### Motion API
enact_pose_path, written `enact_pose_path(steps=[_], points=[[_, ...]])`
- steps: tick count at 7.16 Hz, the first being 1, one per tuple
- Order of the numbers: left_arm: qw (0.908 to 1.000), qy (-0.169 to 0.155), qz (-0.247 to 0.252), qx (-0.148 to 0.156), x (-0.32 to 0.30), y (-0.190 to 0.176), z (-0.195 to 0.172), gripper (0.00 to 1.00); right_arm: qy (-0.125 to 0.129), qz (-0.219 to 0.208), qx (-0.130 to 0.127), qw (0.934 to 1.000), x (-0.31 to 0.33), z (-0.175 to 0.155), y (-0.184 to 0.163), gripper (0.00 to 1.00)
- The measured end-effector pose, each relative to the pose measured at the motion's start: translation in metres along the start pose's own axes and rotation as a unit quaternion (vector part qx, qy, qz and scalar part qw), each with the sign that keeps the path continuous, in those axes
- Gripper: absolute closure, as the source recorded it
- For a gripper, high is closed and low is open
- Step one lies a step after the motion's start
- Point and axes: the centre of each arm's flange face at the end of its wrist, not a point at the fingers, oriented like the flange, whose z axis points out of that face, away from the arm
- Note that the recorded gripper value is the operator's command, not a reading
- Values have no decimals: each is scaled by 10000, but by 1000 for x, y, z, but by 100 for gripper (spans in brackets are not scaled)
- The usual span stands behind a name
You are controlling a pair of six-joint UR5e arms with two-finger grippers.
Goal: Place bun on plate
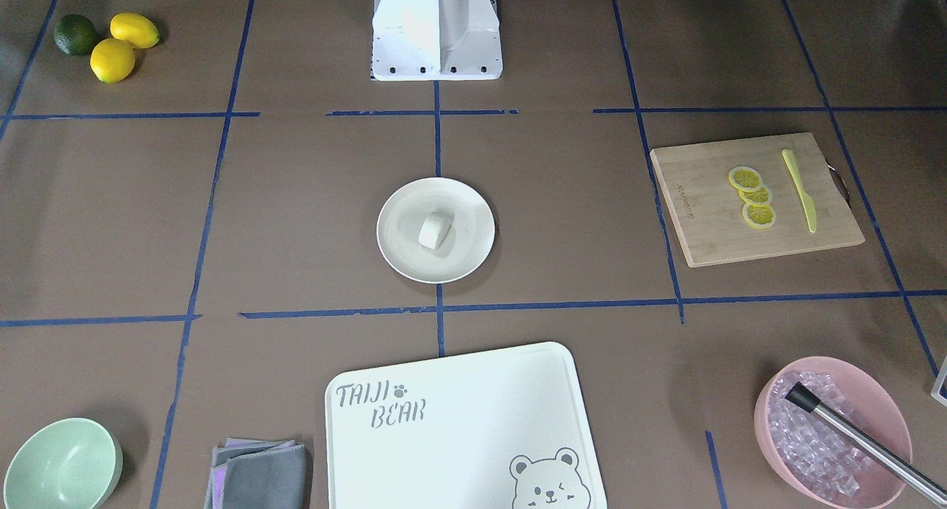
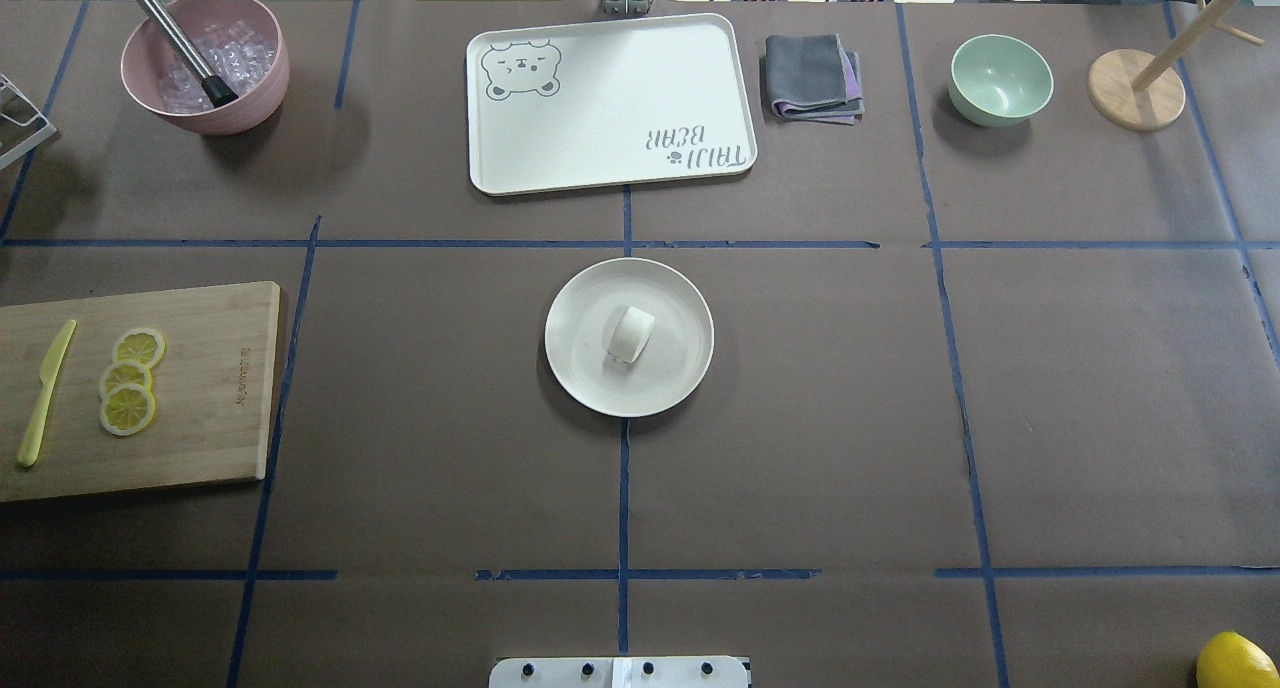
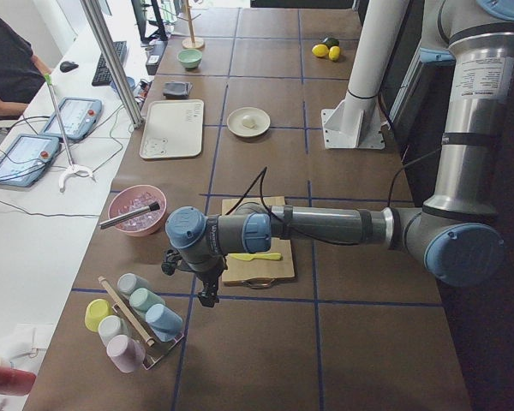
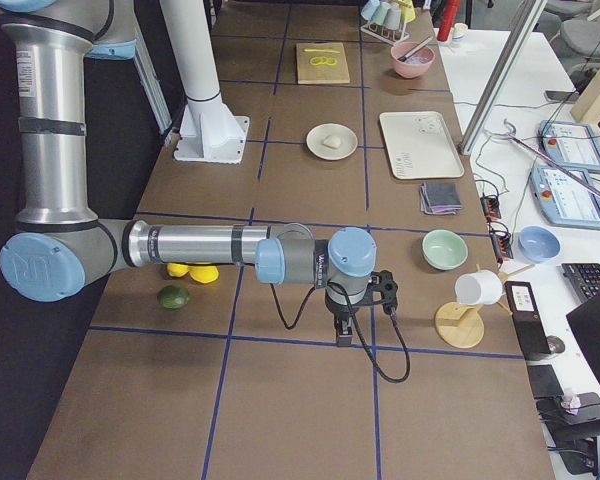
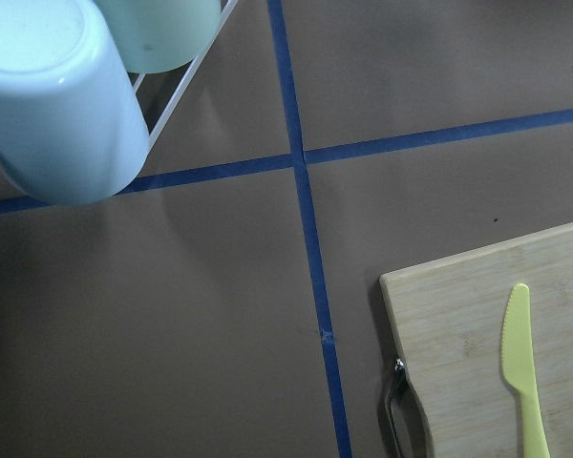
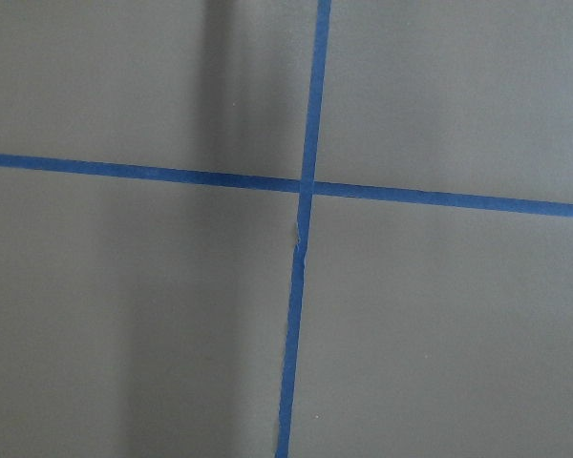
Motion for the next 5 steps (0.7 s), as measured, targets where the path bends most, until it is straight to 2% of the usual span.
enact_pose_path(steps=[5], points=[[10000,5,-31,-27,-3,1,3,0,-4,21,34,10000,2,-3,0,0]])
